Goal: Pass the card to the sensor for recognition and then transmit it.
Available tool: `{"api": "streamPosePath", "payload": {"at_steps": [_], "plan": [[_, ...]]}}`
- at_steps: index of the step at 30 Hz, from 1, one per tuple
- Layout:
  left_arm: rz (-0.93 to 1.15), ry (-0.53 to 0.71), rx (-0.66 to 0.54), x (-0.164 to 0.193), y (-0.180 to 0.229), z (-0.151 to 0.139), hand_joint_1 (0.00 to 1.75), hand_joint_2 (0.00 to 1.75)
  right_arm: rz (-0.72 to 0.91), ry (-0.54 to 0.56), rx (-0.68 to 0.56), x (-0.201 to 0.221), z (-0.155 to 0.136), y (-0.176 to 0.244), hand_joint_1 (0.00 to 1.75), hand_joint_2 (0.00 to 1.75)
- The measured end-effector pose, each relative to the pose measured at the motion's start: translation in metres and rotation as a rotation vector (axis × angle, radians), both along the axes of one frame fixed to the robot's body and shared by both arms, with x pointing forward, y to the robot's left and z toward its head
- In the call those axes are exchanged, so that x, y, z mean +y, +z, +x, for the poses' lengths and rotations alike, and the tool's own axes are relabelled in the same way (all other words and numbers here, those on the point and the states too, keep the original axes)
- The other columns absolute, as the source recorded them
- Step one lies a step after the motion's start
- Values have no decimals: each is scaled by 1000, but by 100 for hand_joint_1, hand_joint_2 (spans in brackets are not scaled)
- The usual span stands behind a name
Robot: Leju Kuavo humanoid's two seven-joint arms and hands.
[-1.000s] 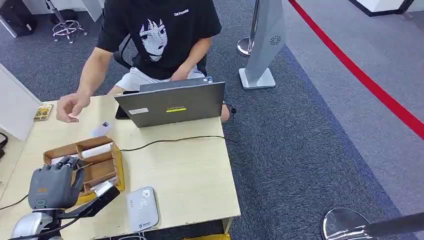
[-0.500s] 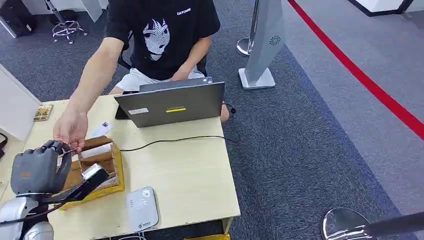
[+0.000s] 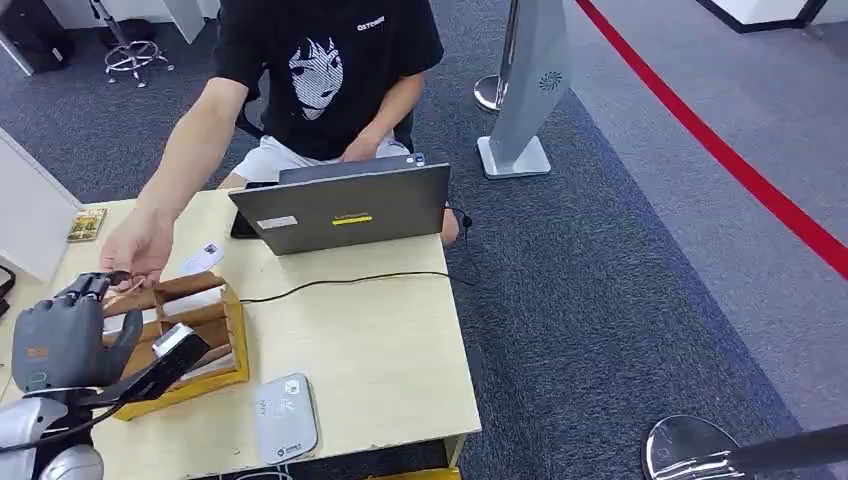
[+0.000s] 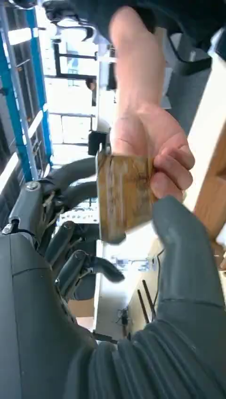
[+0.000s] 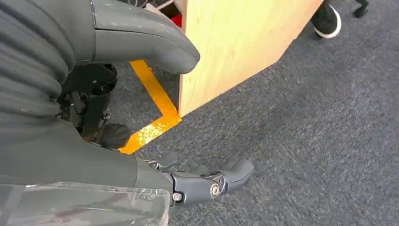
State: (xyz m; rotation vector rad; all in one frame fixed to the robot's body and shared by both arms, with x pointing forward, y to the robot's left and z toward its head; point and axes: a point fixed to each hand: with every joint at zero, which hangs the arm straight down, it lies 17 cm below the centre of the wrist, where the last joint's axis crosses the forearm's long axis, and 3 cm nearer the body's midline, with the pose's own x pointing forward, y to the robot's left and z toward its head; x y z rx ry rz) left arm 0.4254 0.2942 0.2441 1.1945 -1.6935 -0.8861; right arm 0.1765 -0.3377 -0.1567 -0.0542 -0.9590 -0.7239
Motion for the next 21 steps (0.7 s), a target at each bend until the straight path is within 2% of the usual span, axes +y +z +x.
{"api": "streamPosePath", "payload": {"at_steps": [7,16,19,21], "plan": [[-45,17,-64,5,19,-11,0,175,5,-18,2,-1,2,0,0,175],[-205,-8,-255,10,75,-47,0,175,12,-29,-8,1,8,4,0,175],[-286,-33,-359,14,100,-71,0,175,9,-45,2,-1,6,4,0,175],[-371,-54,-447,21,119,-97,0,175,10,-113,26,-9,2,1,0,175]]}}
